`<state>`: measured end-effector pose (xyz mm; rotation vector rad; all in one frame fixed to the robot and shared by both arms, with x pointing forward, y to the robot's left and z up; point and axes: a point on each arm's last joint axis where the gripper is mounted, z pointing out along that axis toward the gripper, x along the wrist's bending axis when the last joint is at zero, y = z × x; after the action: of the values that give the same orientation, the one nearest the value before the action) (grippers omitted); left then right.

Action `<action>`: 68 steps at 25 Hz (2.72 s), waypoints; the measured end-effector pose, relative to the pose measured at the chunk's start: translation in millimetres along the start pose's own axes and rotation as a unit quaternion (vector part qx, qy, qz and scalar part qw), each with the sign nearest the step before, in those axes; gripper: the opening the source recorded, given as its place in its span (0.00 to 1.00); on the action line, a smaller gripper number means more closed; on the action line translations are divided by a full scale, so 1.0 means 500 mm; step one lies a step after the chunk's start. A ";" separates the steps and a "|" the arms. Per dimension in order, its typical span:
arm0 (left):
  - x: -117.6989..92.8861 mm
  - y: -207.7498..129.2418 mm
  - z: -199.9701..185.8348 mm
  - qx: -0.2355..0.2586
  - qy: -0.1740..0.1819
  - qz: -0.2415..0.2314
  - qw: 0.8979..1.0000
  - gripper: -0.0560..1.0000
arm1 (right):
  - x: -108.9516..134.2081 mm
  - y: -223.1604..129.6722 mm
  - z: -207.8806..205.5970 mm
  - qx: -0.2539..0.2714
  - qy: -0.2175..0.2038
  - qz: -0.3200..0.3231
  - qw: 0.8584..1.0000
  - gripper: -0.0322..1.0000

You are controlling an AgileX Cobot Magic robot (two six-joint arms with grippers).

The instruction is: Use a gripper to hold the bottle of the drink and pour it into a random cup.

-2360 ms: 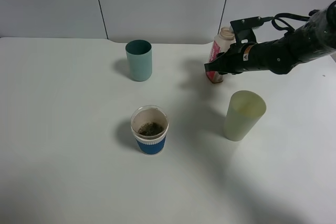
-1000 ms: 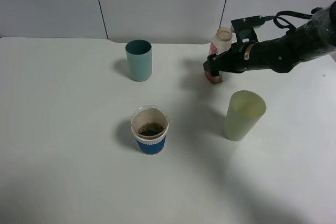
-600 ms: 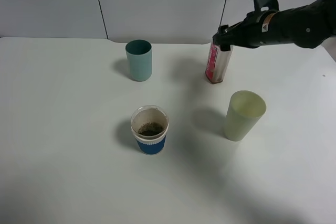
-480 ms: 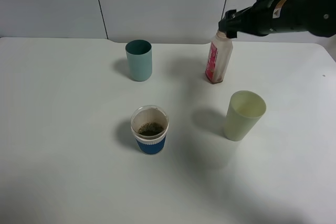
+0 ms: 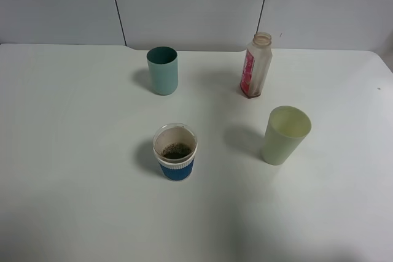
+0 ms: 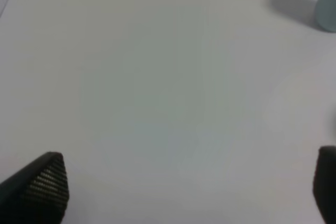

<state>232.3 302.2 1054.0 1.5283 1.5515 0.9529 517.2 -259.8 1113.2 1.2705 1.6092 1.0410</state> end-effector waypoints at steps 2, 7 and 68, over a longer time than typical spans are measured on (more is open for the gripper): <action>0.000 0.000 0.000 0.000 0.000 0.000 1.000 0.93 | -0.022 0.013 -0.037 -0.006 -0.021 0.006 1.000 0.85; 0.000 0.000 0.000 0.000 0.000 0.000 1.000 0.93 | -0.066 0.041 -0.147 -0.035 -0.070 0.002 0.997 0.85; 0.000 0.000 0.000 0.000 0.000 0.000 1.000 0.93 | 0.029 -0.298 -0.505 0.075 -0.058 0.059 0.994 0.85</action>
<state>232.3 302.2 1054.0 1.5283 1.5515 0.9529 232.4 -296.8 1053.6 1.5150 1.5609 0.9133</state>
